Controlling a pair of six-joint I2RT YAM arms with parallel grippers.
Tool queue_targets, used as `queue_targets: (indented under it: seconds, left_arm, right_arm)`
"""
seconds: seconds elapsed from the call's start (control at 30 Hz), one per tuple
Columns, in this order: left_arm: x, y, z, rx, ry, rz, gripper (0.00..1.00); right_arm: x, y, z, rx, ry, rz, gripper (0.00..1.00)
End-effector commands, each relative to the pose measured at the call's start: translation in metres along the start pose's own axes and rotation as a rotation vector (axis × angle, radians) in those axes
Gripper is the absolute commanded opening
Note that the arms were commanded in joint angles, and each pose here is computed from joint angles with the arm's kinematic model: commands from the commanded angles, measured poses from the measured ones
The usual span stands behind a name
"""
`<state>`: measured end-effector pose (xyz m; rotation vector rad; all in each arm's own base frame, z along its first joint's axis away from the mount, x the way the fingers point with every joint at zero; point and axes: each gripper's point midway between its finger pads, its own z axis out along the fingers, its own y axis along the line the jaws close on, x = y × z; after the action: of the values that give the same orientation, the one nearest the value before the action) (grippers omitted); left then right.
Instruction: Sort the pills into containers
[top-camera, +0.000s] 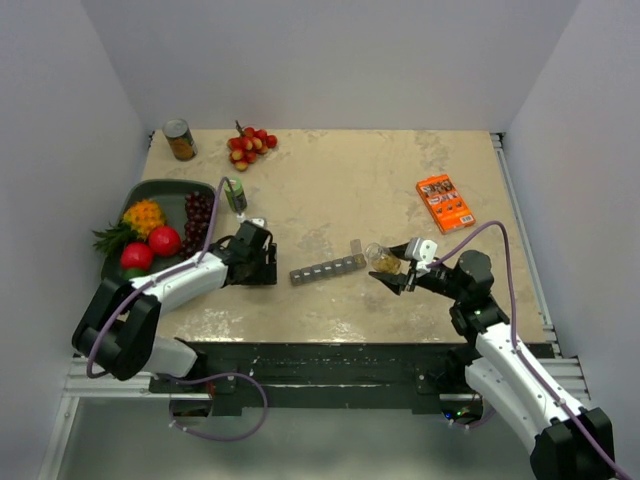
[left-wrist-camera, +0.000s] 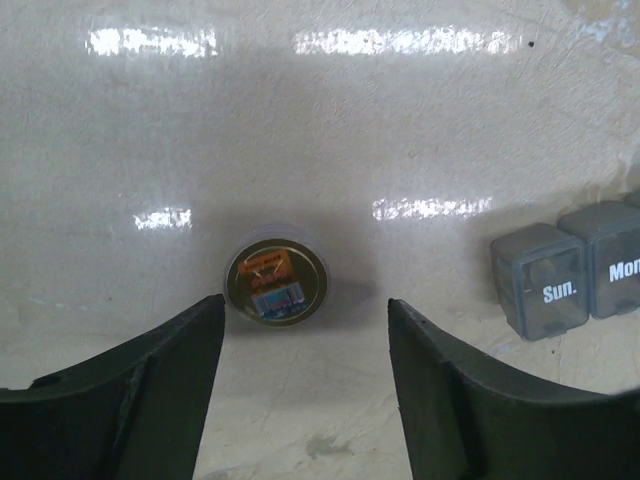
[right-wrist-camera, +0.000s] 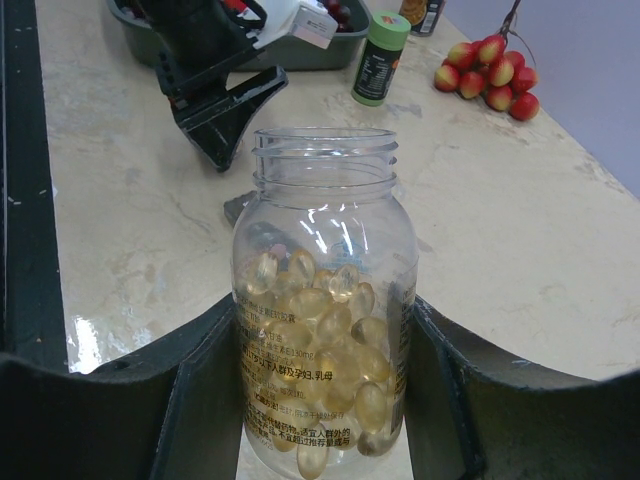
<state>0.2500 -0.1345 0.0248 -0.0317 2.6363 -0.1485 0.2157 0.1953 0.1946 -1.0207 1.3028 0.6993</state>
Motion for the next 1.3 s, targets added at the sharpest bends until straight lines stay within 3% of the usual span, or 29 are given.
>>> queue_targets:
  seconds: [0.0,0.43,0.6,0.73,0.9,1.03,1.27]
  left_arm:
    - [-0.018,-0.001,0.004,-0.075,-0.04,0.043,0.69]
    - [-0.02,0.0,0.015,-0.125,-0.031,0.083,0.65]
    - [-0.02,-0.002,0.019,-0.119,-0.021,0.092,0.58]
    - [-0.016,-0.002,0.02,-0.114,-0.011,0.102,0.45]
    - [-0.018,-0.006,0.011,-0.076,-0.023,0.118,0.15]
    - [-0.034,-0.027,-0.018,0.062,-0.092,0.152,0.03]
    - [-0.04,-0.089,-0.087,0.506,-0.217,0.24,0.0]
  right_arm:
    - [-0.012,-0.003,0.001,-0.004,-0.045,-0.057,0.0]
    - [-0.011,-0.003,0.0,-0.006,-0.044,-0.056,0.0]
    - [-0.011,-0.002,0.0,-0.012,-0.043,-0.056,0.0]
    - [-0.01,-0.001,0.0,-0.015,-0.039,-0.053,0.0]
    - [-0.01,-0.002,0.0,-0.016,-0.035,-0.053,0.0]
    - [-0.008,-0.003,-0.001,-0.017,-0.019,-0.05,0.0]
    - [-0.007,0.004,-0.002,-0.088,0.04,-0.046,0.0]
